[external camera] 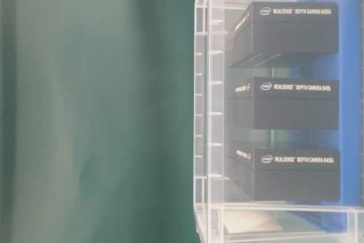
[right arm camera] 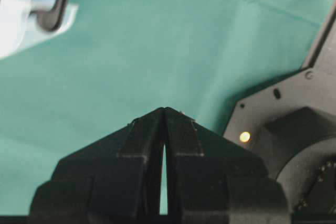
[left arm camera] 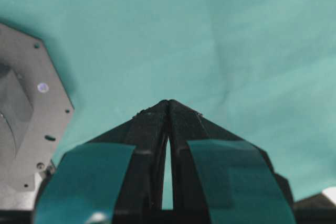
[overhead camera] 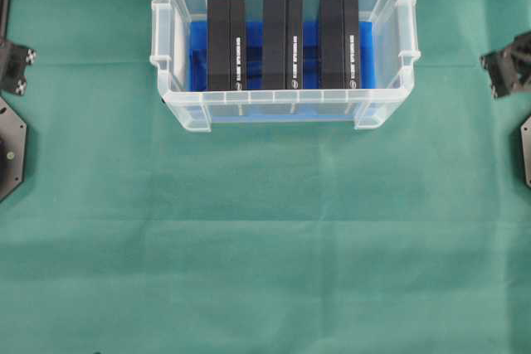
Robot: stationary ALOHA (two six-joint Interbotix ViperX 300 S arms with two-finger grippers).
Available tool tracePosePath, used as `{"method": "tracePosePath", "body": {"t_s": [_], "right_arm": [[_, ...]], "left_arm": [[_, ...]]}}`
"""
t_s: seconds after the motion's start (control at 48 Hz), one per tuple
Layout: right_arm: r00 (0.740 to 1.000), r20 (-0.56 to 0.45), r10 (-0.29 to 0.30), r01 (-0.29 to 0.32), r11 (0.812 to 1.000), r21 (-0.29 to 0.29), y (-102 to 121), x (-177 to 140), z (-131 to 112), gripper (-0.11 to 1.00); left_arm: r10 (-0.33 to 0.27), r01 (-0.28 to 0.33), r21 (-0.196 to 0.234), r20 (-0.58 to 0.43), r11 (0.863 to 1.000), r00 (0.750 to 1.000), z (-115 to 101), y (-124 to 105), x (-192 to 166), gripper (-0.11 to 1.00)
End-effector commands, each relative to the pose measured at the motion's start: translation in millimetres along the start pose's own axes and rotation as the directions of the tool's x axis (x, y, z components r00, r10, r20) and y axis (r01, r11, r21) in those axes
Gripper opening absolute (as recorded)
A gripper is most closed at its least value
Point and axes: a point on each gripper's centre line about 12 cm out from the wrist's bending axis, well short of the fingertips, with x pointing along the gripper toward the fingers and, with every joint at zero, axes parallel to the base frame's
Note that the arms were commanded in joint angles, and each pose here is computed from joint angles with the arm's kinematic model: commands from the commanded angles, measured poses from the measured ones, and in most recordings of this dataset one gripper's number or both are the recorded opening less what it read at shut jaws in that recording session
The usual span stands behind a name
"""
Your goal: Take out the box from the case.
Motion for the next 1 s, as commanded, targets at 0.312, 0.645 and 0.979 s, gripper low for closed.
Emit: {"method": "tracePosePath", "body": {"t_s": [0.312, 0.645, 0.979], "right_arm": [[0.997, 0.077, 0.016, -0.019, 0.999, 0.045, -12, 10, 57, 0.00], [0.996, 0.085, -0.016, 0.010, 0.997, 0.074, -14, 22, 72, 0.59], [0.996, 0.082, -0.025, 0.019, 0.997, 0.079, -14, 23, 73, 0.94]], "left_arm": [[0.058, -0.052, -0.103, 0.053, 0.993, 0.997, 44, 6, 0, 0.01], [0.072, -0.065, -0.124, 0.051, 0.990, 0.996, 54, 8, 3, 0.02], [0.048, -0.038, -0.132, 0.067, 0.991, 0.997, 51, 12, 14, 0.65]]}}
